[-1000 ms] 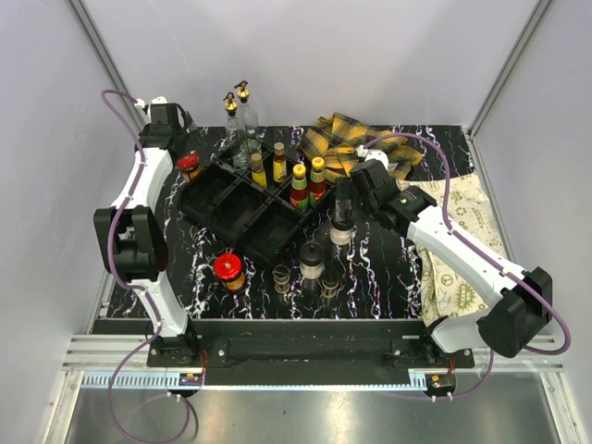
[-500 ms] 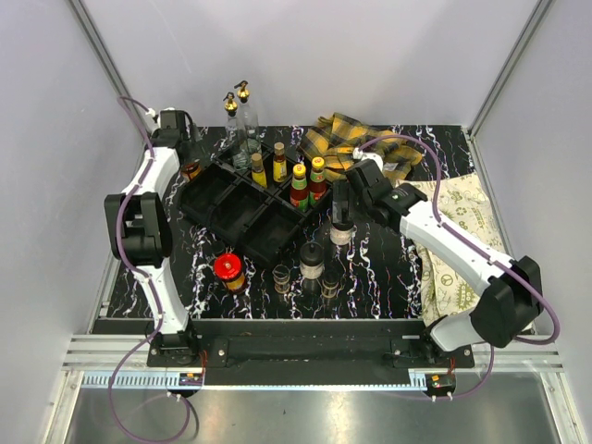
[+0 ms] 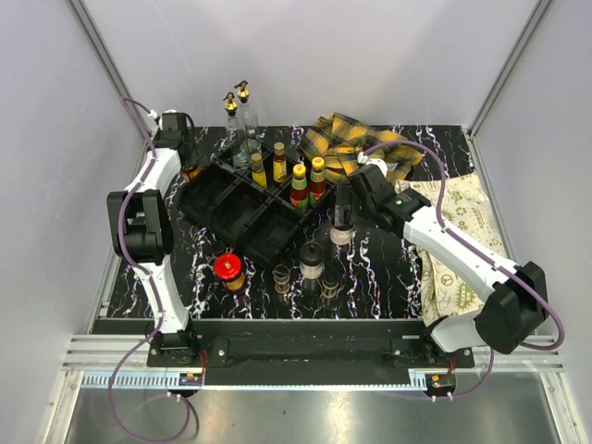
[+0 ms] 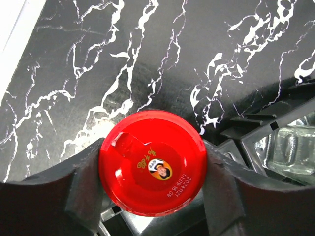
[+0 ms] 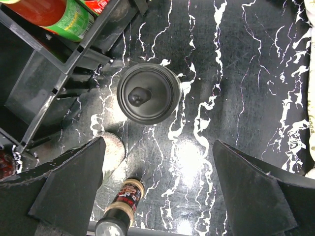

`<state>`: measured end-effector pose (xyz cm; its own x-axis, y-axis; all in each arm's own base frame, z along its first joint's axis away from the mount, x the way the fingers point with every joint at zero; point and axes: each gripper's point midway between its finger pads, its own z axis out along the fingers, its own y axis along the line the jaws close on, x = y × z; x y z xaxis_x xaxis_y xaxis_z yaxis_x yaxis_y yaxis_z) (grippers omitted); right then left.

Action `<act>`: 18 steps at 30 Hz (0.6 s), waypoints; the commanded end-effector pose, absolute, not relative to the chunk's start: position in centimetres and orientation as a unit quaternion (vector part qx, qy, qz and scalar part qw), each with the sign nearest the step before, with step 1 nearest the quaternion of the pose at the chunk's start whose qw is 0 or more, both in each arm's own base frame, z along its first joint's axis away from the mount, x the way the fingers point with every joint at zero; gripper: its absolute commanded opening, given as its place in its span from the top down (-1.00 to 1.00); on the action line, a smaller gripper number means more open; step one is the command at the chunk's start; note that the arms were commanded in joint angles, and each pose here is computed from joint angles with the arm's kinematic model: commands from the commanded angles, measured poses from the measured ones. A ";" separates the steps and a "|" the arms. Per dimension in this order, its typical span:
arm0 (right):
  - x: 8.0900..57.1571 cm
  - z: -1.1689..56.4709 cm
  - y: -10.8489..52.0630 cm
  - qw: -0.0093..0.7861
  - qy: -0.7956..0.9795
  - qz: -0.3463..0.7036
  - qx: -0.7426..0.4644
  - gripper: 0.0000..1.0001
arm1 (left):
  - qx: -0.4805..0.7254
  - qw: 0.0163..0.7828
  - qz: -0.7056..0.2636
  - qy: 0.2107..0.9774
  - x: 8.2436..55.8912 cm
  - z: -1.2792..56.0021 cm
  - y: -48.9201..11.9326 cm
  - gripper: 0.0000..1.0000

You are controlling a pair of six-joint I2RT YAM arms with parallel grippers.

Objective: Organize the condiment bottles
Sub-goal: Pick up the bottle from the center of the board.

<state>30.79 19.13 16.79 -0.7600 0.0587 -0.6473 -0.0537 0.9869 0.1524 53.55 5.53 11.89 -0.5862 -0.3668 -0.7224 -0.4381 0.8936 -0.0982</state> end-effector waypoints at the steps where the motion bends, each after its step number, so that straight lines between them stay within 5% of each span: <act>1: 30.7 19.4 18.9 0.379 0.919 0.110 0.023 -1.00 | -0.239 0.430 0.033 0.870 54.7 13.6 5.9 -0.02; 6: 30.5 19.1 18.9 0.375 0.920 0.110 0.027 -0.99 | -0.233 0.446 0.036 0.863 54.7 15.3 6.0 1.00; 18: 30.5 19.6 18.6 0.383 0.917 0.111 0.029 -1.00 | -0.236 0.503 0.056 0.830 53.0 22.3 7.0 1.00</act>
<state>30.21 18.80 17.96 -0.7419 0.1035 -0.6624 -0.0358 0.9805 0.1932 52.49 5.98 12.42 -0.5836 -0.3588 -0.7285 -0.4481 0.8905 -0.0796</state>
